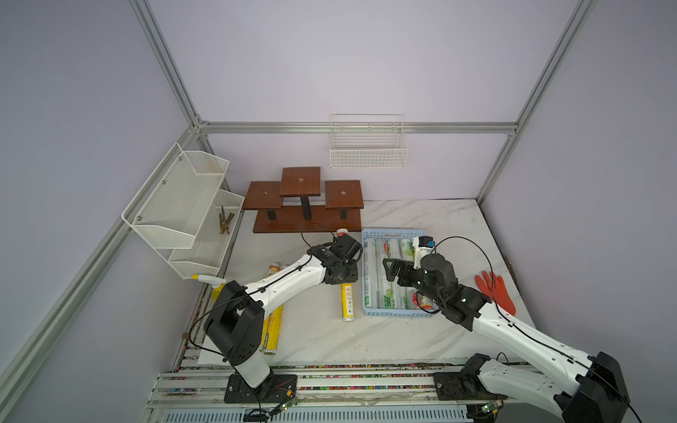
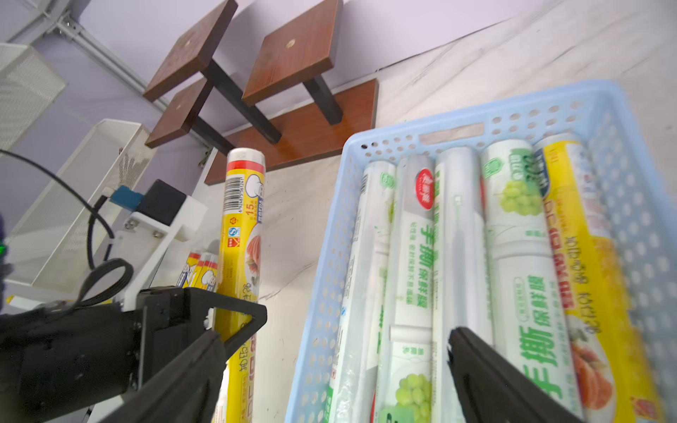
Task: Put the plastic wrap into the basket
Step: Pick up the plastic wrap from the center of the board, then place the plastic wrap in the basket.
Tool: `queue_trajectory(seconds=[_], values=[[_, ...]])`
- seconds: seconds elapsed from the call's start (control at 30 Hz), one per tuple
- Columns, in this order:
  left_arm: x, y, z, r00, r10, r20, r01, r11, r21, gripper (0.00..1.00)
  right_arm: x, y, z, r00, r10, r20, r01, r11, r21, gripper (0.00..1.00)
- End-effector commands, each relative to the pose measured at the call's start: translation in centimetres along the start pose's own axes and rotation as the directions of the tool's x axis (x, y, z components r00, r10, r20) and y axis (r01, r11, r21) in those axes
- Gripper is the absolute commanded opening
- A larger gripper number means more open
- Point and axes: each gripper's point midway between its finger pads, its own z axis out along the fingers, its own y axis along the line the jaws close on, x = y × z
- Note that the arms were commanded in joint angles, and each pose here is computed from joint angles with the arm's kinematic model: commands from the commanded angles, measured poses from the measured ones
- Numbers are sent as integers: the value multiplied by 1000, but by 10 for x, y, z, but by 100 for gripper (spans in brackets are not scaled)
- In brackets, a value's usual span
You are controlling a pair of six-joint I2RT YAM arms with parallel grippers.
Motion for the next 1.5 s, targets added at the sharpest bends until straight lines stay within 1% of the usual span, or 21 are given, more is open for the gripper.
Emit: queue_trajectory(seconds=[0.0, 0.1, 0.27, 0.47, 0.57, 0.7, 0.83, 1.07, 1.23, 1.47], values=[[-30, -63, -18, 998, -26, 64, 9, 966, 259, 23, -2, -31, -6, 1000, 4, 15, -6, 994, 108, 99], [-39, -88, -18, 997, -28, 70, 3, 943, 333, 23, -6, -48, -9, 1000, 24, 13, -26, 988, 149, 99], [-46, -128, -12, 1000, -9, 23, -2, 891, 455, 23, -7, -76, -11, 995, 100, -9, -97, 982, 164, 99], [-40, -161, 9, 999, 21, -45, 5, 862, 506, 23, -9, -112, -19, 984, 176, 2, -173, 964, 202, 99], [-35, -168, 21, 997, 26, -79, 18, 859, 511, 23, -7, -122, -23, 982, 187, 9, -184, 959, 214, 99], [-32, -172, 31, 995, 32, -93, 20, 862, 507, 23, -5, -127, -27, 986, 165, 5, -161, 958, 237, 99], [-31, -176, 37, 994, 37, -104, 20, 863, 505, 23, -1, -130, -28, 987, 162, -3, -157, 955, 250, 99], [-30, -180, 43, 992, 41, -116, 23, 863, 505, 24, 8, -128, -22, 983, 181, -36, -169, 959, 226, 99], [-27, -185, 50, 989, 43, -144, 37, 858, 513, 25, 11, -126, -20, 982, 182, -56, -165, 961, 221, 99], [-22, -187, 62, 984, 29, -178, 66, 861, 504, 26, 13, -134, -25, 984, 171, -42, -155, 955, 254, 99]])
